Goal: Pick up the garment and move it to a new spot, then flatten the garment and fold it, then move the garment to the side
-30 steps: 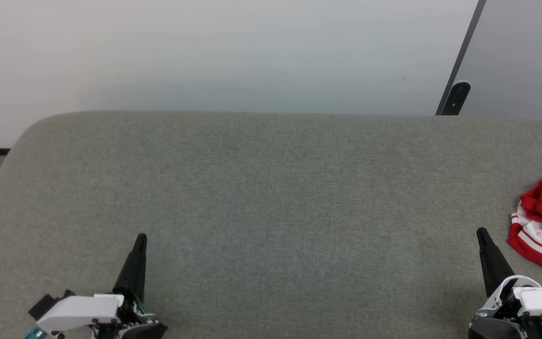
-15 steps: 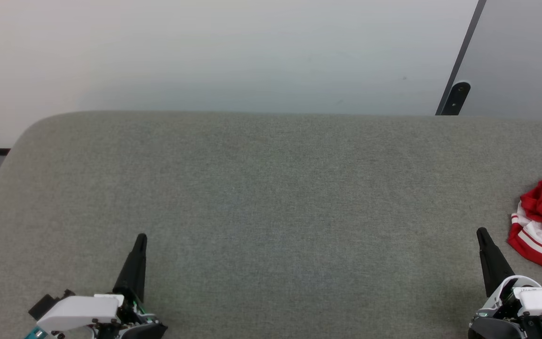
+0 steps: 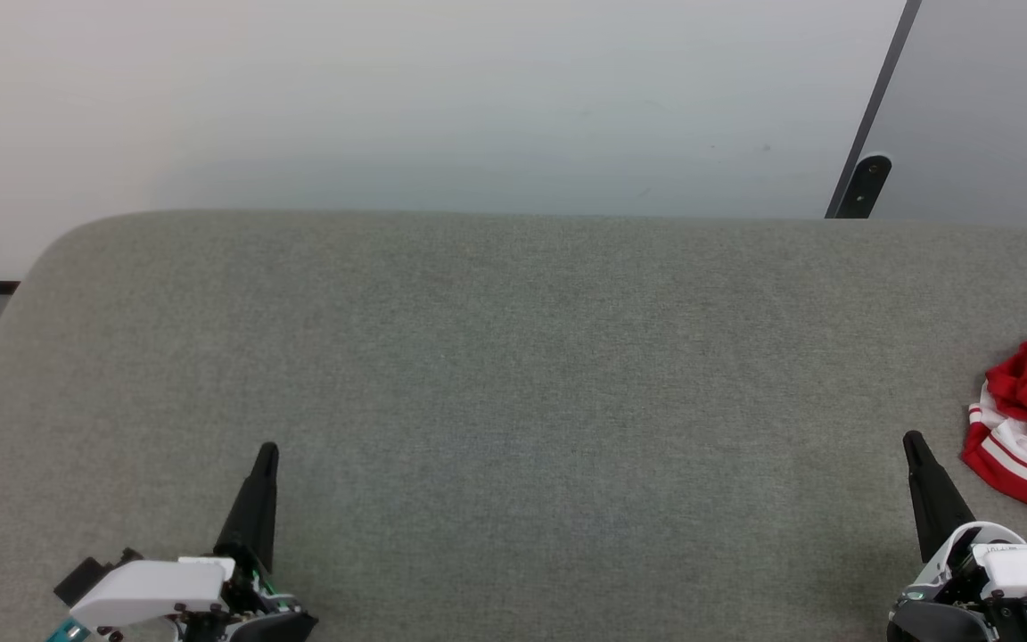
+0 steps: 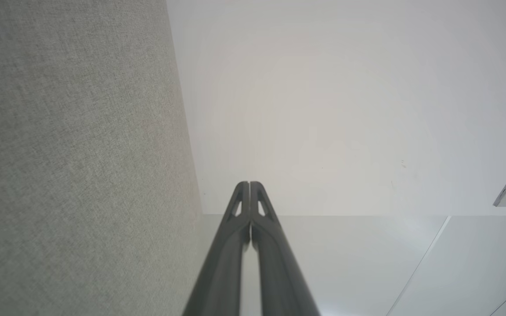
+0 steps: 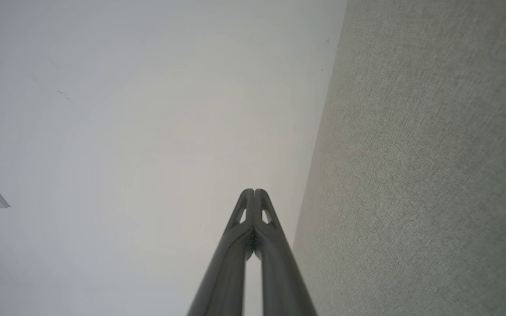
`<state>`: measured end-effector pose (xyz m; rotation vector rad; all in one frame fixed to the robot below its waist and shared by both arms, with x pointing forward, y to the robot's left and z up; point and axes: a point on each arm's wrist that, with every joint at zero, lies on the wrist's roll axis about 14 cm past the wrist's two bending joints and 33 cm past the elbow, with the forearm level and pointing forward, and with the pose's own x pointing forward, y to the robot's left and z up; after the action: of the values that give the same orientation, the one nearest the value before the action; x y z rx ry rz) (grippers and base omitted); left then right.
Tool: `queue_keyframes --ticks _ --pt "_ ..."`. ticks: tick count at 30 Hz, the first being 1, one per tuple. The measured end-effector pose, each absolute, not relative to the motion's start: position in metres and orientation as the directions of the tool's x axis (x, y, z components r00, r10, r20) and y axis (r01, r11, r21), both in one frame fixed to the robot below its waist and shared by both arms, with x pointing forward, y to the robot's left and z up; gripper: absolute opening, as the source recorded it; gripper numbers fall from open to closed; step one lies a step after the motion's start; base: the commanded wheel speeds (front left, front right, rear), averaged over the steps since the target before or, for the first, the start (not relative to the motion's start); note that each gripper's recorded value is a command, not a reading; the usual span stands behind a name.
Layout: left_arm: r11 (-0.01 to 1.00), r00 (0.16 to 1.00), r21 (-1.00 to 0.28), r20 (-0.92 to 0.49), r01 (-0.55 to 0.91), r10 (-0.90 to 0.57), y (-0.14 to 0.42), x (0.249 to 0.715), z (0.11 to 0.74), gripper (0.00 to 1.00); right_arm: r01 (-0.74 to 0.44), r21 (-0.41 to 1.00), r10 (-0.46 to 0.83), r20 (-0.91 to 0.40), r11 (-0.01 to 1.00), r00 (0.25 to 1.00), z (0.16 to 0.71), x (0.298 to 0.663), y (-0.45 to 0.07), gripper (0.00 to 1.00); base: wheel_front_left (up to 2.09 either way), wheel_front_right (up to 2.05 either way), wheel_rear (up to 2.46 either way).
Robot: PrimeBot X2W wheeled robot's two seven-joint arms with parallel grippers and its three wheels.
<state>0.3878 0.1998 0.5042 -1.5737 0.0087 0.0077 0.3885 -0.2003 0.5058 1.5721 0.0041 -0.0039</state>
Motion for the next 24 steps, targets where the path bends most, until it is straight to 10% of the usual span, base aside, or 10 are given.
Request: queue_keyframes --ticks 24 --pt "-0.003 1.000 -1.000 -0.010 -0.010 -0.001 0.1997 0.3878 0.5043 0.00 0.005 1.000 0.000 -0.005 -0.001 1.000 0.5058 0.3885 -0.2003 0.00 0.00 0.00 0.00"
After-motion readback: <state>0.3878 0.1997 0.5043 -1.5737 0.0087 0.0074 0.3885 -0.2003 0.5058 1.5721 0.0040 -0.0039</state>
